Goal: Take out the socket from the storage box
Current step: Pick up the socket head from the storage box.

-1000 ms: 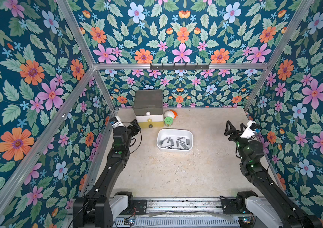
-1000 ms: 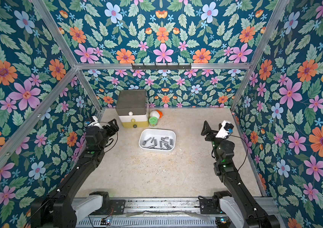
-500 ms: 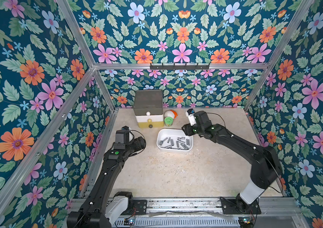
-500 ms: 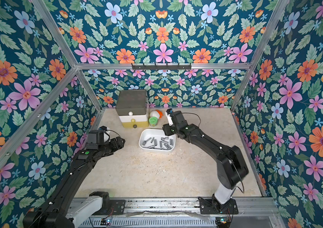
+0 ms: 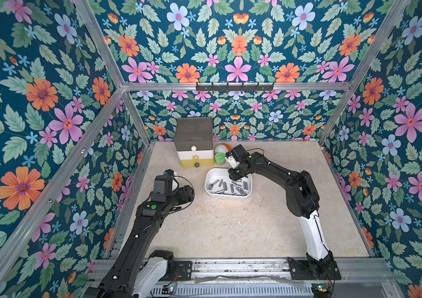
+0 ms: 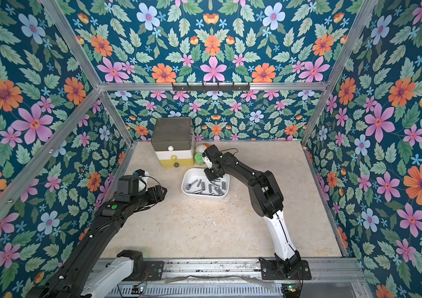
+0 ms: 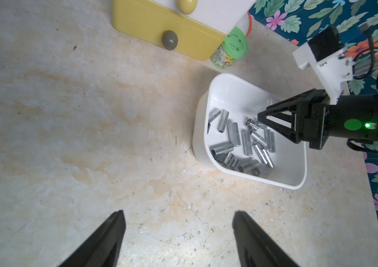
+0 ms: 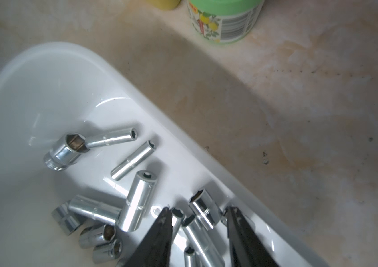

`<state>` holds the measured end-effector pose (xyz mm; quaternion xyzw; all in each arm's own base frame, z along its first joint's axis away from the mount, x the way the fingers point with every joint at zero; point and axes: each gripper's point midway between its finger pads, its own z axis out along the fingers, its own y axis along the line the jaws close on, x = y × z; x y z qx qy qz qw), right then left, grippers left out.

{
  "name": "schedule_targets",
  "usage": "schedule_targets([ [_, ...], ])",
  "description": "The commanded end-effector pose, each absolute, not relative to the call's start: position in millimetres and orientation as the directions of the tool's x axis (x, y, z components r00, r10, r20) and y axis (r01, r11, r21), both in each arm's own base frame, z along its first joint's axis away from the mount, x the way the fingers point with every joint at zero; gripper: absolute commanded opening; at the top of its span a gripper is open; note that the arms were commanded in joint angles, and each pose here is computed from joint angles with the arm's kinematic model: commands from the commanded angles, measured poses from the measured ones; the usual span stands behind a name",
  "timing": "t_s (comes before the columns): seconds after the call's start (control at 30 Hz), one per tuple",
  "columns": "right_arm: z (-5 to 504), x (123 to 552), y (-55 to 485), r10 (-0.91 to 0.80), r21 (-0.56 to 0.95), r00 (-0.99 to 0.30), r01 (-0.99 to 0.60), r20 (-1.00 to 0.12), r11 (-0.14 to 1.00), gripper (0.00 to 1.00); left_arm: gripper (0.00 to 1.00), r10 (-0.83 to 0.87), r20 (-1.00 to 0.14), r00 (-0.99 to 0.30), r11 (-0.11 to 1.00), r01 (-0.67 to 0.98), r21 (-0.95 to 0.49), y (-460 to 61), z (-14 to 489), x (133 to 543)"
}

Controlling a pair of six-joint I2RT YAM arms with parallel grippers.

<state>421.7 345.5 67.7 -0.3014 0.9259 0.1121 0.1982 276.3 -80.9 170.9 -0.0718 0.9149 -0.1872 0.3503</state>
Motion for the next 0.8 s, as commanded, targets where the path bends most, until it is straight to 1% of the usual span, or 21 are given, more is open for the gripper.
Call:
schedule_targets([
  [0.0, 60, 419, 337, -0.563, 0.036, -0.733, -0.62, -0.381, 0.784, 0.44, 0.8, -0.256, -0.625, -0.738, 0.923, 0.005, -0.384, -80, 172, 278],
  [0.2, 43, 419, 332, -0.584, 0.01, -0.736, -0.624, -0.341, 0.781, 0.43, 0.8, -0.257, -0.623, -0.739, 0.923, 0.004, -0.385, -80, 171, 278],
  [0.4, 38, 417, 331, -0.591, 0.008, -0.733, -0.63, -0.336, 0.777, 0.42, 0.8, -0.255, -0.619, -0.743, 0.923, 0.003, -0.384, -80, 170, 278],
  [0.77, 18, 410, 327, -0.604, -0.024, -0.74, -0.627, -0.295, 0.779, 0.33, 0.8, -0.255, -0.62, -0.742, 0.924, 0.002, -0.383, -80, 170, 278],
])
